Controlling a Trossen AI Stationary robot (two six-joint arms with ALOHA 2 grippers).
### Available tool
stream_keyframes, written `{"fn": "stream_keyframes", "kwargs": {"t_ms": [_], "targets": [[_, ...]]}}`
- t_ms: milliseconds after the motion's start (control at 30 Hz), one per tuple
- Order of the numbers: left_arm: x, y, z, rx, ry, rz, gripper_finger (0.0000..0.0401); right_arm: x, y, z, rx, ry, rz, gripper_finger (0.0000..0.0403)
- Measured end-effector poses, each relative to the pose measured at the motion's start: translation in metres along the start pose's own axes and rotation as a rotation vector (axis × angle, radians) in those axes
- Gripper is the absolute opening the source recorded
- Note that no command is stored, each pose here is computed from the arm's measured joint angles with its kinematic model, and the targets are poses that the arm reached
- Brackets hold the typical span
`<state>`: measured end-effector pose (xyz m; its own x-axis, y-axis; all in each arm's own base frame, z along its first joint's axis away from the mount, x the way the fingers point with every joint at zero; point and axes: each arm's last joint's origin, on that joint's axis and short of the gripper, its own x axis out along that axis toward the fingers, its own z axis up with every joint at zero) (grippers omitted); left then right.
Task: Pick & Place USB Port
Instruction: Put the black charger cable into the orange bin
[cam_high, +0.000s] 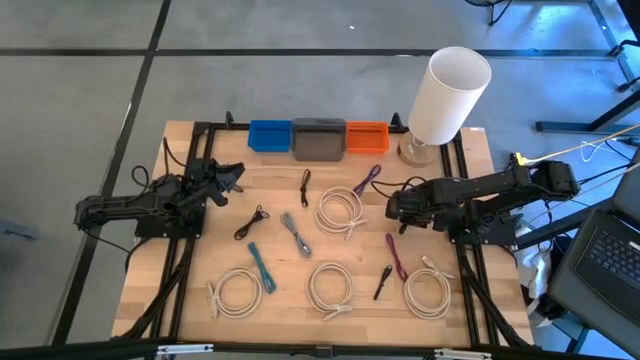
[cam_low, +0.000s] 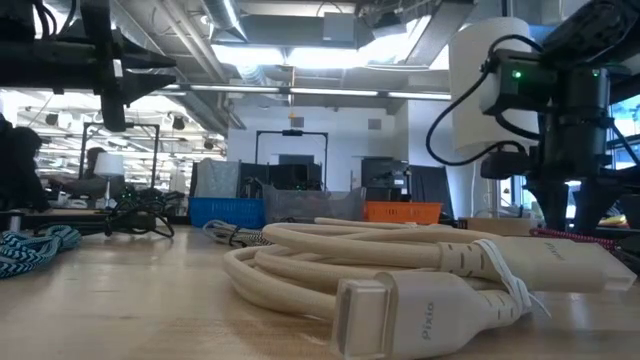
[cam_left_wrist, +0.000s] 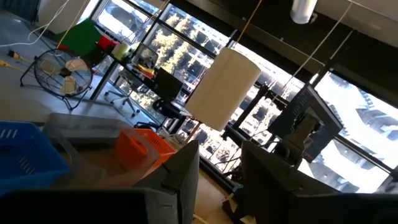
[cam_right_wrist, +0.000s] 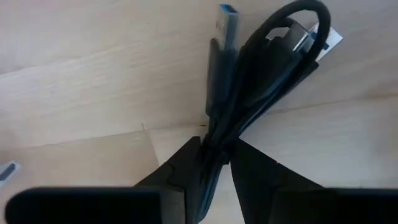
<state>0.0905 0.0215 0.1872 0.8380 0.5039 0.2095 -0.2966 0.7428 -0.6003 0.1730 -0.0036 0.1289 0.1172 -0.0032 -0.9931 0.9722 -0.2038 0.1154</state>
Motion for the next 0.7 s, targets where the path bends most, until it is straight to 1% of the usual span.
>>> {"fn": "stream_keyframes", "kwargs": {"t_ms": [133,200,267,367,433,533,600,700], "targets": [[0.000,0.000,0.000,0.000,0.000,0.000,0.0114,0.001,-0.002,0.001,-0.002,-0.011,-0.005,0.0089],[0.000,0.000,0.000,0.001,0.001,0.000,0.0114,0.001,-0.002,0.001,-0.006,-0.012,-0.007,0.0083],[0.000,0.000,0.000,0.001,0.001,0.001,0.0114,0.000,-0.001,0.000,-0.019,-0.013,-0.006,0.0066],[0.000,0.001,-0.001,0.005,0.009,0.007,0.0114,-0.004,0.005,0.000,-0.064,-0.025,0.012,0.0026],[0.000,0.001,-0.002,0.011,0.019,0.014,0.0114,-0.008,0.010,-0.001,-0.092,-0.035,0.026,0.0021],[0.000,0.002,-0.004,0.019,0.034,0.024,0.0114,-0.019,0.024,-0.003,-0.135,-0.042,0.104,0.0021],[0.000,0.003,-0.004,0.022,0.039,0.027,0.0114,-0.029,0.036,-0.005,-0.185,-0.049,0.169,0.0021],[0.000,0.003,-0.004,0.022,0.027,0.045,0.0114,-0.051,0.059,-0.007,-0.277,-0.119,0.312,0.0021]]}}
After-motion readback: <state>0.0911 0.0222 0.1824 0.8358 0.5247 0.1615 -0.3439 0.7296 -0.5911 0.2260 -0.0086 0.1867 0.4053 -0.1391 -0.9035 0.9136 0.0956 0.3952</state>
